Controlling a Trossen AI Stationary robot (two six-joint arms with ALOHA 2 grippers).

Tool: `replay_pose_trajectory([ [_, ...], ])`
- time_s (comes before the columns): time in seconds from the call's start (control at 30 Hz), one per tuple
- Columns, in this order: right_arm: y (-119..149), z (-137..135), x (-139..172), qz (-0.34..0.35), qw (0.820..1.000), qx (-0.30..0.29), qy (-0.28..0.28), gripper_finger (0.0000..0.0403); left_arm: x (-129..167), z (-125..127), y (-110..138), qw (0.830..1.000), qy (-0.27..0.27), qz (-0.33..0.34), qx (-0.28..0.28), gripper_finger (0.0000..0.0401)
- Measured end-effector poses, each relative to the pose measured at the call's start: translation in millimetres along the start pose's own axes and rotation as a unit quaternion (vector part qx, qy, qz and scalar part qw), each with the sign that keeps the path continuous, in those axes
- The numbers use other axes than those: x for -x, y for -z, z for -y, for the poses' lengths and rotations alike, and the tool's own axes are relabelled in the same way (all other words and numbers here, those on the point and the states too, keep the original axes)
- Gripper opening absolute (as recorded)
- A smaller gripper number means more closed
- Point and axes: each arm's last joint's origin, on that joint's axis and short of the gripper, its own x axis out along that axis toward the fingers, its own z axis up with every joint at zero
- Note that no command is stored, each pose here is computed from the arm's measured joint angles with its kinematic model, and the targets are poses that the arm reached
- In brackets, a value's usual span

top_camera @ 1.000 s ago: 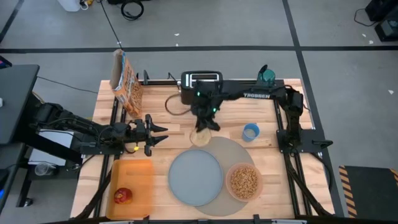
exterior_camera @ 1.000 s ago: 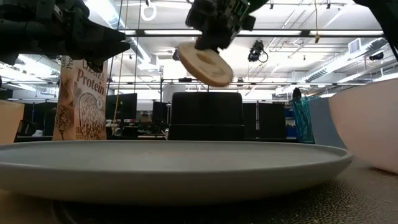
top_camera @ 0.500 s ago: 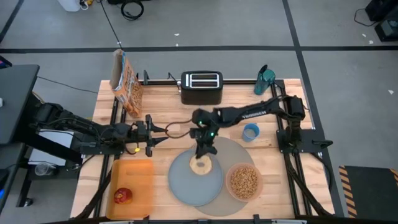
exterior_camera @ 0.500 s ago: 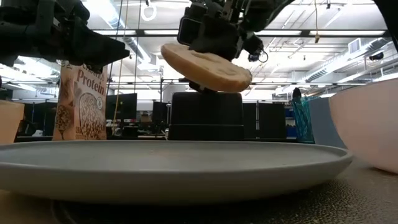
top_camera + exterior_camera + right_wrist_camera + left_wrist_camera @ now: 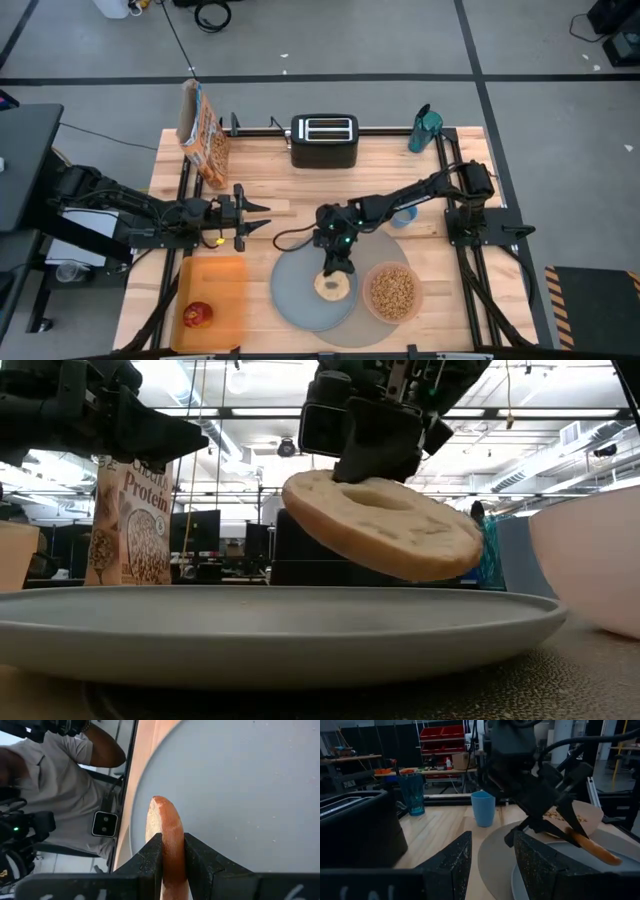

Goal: Arrange a breakfast setting
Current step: Put the toasted bread on the blue plate

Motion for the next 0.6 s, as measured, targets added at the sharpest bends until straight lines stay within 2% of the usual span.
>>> replay_pose_trajectory([
  [0.2,8,-4,-8,-0.008,1.000,0.003,0.021,0.0077,0,0,1,1.000,0.000,-0.003,-0.001,0.0155],
  [0.33,12,-3,-9,-0.015,0.999,-0.005,0.043,0.0091,0,0,1,1.000,0.000,-0.003,-0.001,0.0155],
  [0.5,12,0,-7,-0.018,0.999,-0.015,0.047,0.0120,0,0,1,1.000,0.000,-0.003,-0.001,0.0155],
  [0.6,11,5,-2,-0.026,0.998,-0.038,0.031,0.0130,0,0,0,1.000,-0.002,-0.001,-0.002,0.0155],
])
